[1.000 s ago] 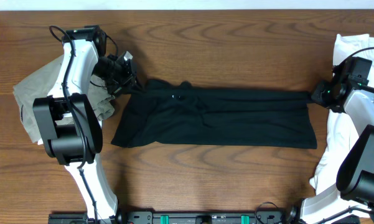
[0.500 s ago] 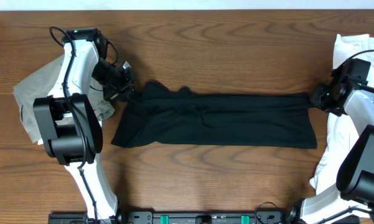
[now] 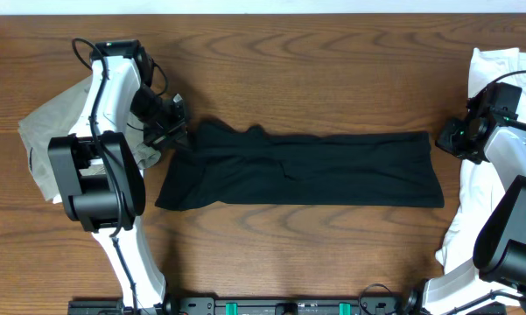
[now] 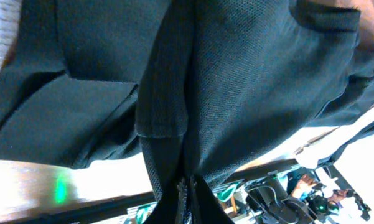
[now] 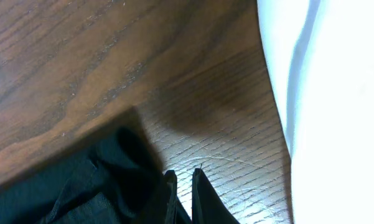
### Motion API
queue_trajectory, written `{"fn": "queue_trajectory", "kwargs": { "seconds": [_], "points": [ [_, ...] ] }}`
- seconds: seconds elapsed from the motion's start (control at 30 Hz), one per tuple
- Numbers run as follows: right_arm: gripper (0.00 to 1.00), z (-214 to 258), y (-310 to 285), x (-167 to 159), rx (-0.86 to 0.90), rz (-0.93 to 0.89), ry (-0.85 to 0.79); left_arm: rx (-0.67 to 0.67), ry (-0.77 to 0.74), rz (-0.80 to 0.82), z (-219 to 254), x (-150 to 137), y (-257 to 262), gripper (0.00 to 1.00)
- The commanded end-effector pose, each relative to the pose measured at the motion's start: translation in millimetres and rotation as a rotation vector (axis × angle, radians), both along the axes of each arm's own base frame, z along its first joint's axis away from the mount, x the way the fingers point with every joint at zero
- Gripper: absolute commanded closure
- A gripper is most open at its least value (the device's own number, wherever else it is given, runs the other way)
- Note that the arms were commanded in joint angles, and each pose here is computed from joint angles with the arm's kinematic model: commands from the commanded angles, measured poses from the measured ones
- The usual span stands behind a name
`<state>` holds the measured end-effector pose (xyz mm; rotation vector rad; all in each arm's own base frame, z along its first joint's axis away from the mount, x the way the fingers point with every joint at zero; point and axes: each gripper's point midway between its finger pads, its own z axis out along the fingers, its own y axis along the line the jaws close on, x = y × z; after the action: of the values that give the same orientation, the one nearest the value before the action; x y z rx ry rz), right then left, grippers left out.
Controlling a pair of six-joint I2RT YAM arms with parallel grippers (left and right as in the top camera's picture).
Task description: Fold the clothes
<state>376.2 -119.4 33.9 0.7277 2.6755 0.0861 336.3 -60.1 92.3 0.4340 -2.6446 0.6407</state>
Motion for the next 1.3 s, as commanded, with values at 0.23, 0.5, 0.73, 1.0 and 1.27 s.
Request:
{"fn": "queue_trajectory", "kwargs": {
  "seconds": [0.23, 0.5, 0.73, 1.0, 1.27],
  "points": [
    [0.91, 5, -6, -3, -0.013, -0.015, -0.007, 0.113, 0.048, -0.125, -10, -26, 0, 0.90],
    [0.89, 5, -6, -3, -0.012, -0.015, -0.006, 0.220, 0.132, -0.192, -29, -51, 17, 0.90],
    [0.62, 4, 0, -4, 0.019, 0.004, -0.003, 0.231, 0.108, -0.160, -33, -45, 16, 0.94],
    [0.53, 2, 2, -9, 0.023, 0.014, 0.018, 0.238, -0.130, -0.132, -3, -3, 14, 0.94],
    [0.47, -1, 5, -16, 0.034, 0.014, 0.047, 0.242, -0.358, -0.141, -3, 45, -1, 0.72]
  ]
}}
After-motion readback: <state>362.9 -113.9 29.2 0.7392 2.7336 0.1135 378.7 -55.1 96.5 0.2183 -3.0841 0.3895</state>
